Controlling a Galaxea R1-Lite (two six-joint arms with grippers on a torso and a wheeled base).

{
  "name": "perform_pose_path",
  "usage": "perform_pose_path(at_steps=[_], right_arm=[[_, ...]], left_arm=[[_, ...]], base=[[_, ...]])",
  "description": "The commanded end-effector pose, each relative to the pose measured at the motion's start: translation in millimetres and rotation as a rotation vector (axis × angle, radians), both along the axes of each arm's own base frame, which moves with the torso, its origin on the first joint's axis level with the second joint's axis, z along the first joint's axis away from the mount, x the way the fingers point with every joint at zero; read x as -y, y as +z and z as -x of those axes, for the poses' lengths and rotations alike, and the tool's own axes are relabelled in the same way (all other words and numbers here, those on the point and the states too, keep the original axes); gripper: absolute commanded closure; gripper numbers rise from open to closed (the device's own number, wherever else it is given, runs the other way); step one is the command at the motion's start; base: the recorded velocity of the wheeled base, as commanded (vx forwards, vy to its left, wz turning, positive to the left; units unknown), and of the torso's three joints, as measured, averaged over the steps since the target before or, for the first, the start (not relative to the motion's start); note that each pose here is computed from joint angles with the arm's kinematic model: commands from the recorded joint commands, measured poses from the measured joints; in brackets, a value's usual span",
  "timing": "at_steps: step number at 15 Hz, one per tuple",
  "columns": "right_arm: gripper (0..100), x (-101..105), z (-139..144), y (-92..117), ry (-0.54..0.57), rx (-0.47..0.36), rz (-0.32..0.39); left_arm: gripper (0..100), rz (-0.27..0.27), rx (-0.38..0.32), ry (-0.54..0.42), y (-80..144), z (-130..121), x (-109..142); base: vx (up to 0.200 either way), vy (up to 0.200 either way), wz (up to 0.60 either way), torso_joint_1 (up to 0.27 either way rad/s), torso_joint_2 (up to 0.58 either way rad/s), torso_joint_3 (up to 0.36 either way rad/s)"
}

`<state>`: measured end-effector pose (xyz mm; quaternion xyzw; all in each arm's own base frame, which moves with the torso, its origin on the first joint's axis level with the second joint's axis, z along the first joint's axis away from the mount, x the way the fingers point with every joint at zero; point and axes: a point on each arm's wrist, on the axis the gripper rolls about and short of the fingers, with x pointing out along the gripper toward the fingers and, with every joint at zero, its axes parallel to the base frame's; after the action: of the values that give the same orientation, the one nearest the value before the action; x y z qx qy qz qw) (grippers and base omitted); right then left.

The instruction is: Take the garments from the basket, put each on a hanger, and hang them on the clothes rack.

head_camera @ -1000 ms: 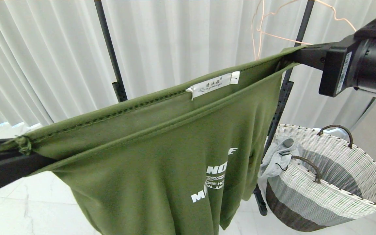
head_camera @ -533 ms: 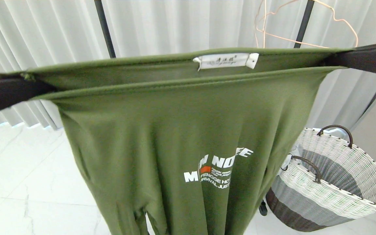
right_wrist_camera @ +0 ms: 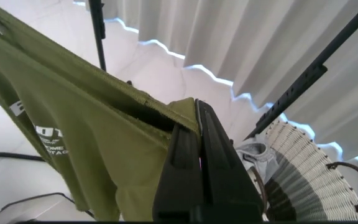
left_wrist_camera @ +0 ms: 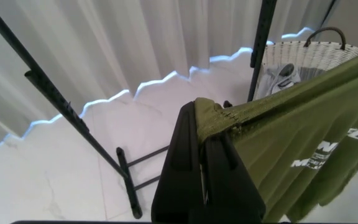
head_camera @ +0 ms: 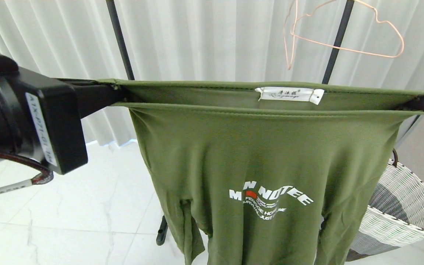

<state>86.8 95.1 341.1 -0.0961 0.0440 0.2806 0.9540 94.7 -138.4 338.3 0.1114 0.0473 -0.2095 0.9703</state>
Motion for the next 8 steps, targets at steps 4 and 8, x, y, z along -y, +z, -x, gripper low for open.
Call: perform_pose_path(at_steps=[4, 8], right_arm=[[100, 4.7, 2.7, -1.8, -0.006, -0.001, -0.001], [100, 5.4, 2.0, -1.9, -0.015, -0.001, 0.000]], left_arm=[[100, -0.003, -0.001, 0.007, 0.7, -4.8, -1.0], [100, -0.008, 0.000, 0.006, 0.6, -5.3, -0.2]], base=[[0.000, 0.000, 0.00, 0.000, 0.00, 0.000], [0.000, 0.000, 0.00, 0.000, 0.00, 0.000]])
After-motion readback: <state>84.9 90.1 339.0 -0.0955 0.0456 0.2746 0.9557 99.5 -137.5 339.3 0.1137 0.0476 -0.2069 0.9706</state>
